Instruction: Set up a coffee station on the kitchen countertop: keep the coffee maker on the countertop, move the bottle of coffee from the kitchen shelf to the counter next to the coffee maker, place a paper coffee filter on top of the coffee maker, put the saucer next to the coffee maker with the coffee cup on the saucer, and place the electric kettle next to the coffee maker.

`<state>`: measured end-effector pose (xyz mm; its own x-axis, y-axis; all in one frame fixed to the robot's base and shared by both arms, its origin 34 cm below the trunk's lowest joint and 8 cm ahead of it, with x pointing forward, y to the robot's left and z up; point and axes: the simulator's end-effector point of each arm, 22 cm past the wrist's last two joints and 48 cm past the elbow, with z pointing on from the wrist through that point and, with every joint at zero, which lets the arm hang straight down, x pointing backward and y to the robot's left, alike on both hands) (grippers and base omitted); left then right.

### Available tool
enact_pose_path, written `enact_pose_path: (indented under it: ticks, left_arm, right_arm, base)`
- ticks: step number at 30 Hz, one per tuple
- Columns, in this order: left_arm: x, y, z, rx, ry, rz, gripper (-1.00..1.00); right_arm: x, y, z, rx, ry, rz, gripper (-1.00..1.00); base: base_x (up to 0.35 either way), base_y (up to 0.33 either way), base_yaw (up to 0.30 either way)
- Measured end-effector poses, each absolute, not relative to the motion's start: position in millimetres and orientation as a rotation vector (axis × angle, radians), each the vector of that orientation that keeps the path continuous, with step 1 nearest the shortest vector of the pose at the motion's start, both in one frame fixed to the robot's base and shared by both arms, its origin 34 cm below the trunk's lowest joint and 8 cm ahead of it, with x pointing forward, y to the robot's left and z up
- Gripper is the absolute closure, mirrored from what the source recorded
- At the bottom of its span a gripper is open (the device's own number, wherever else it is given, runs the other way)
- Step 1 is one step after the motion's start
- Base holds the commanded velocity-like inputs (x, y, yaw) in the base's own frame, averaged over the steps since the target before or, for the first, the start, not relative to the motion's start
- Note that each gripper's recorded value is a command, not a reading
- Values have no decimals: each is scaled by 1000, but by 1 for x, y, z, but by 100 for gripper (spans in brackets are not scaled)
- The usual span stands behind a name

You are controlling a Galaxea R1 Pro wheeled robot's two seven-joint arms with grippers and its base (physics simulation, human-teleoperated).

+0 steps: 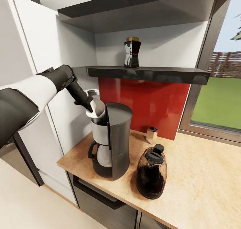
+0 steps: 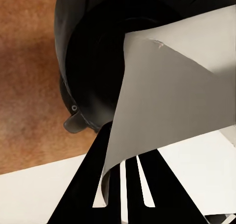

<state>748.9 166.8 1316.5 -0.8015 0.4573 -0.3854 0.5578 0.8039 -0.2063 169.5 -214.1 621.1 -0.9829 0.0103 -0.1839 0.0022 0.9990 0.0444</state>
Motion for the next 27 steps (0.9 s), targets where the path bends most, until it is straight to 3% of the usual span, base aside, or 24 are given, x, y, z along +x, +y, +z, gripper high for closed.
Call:
enact_pose_path:
  ticks: [11, 12, 27]
  left_arm:
    - [747, 164, 1304, 782, 2693, -456, 100]
    - [746, 163, 1303, 782, 2692, -466, -100]
    - [747, 167, 1295, 786, 2703, -442, -100]
  right_arm:
    - [169, -214, 621, 10, 2956, 65, -100]
    - [170, -214, 621, 10, 2956, 65, -100]
    - [169, -214, 621, 10, 2956, 65, -100]
  base:
    - [0, 0, 0]
    - [0, 0, 0]
    - [0, 0, 0]
